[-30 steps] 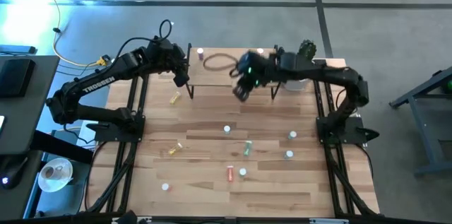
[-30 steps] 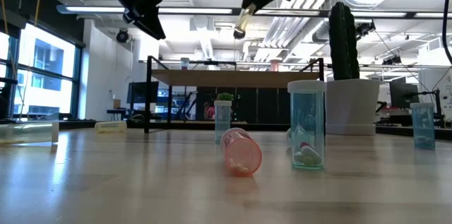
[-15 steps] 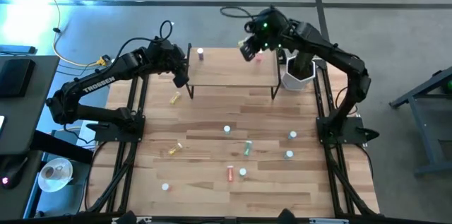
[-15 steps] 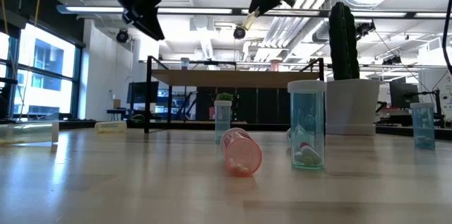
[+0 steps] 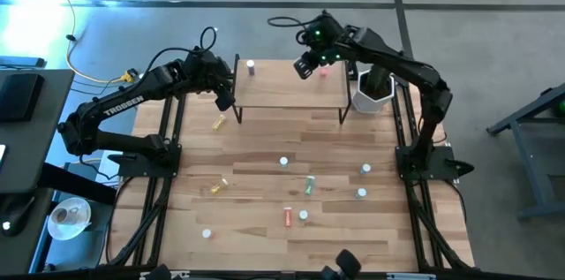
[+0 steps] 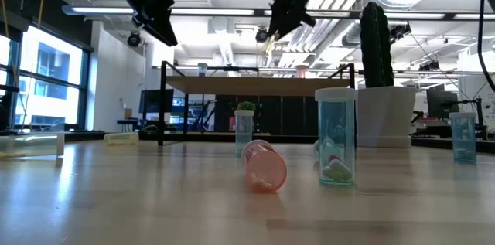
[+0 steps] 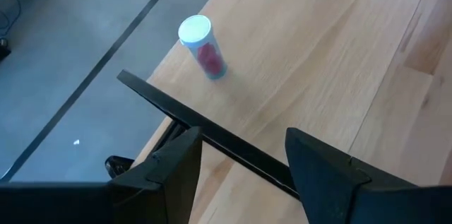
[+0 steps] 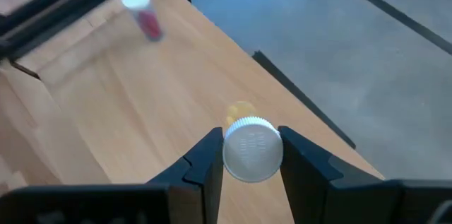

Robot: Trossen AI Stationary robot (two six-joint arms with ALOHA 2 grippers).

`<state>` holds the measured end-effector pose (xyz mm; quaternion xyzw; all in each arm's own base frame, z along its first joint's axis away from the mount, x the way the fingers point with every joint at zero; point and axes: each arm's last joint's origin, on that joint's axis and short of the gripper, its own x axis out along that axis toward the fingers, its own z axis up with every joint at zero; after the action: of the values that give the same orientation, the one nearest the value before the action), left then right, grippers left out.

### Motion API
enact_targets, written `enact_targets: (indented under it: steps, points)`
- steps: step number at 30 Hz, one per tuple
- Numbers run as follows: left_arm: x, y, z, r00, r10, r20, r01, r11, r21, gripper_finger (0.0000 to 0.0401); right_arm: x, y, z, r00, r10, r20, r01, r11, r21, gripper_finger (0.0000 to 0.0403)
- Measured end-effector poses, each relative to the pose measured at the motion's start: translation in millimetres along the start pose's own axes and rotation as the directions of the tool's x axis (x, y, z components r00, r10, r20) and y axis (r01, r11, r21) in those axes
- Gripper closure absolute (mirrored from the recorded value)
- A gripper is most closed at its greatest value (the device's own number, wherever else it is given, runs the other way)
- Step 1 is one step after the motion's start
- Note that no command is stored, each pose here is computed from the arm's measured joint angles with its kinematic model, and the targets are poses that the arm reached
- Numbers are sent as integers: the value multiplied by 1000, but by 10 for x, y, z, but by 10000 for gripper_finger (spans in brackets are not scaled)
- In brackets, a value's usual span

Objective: Pick and place medicine bottles onto shelf by color
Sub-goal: Put the yellow pill bottle on the shelf

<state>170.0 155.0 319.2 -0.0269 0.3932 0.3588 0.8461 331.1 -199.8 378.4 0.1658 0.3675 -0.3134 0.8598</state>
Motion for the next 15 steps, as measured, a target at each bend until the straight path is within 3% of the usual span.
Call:
enact_targets:
  steps: [15]
  points:
    - [0,0,0,1000,1,0,-1,999,-49,206,-170,-66,197,999,-18,29,19,999,-27,295]
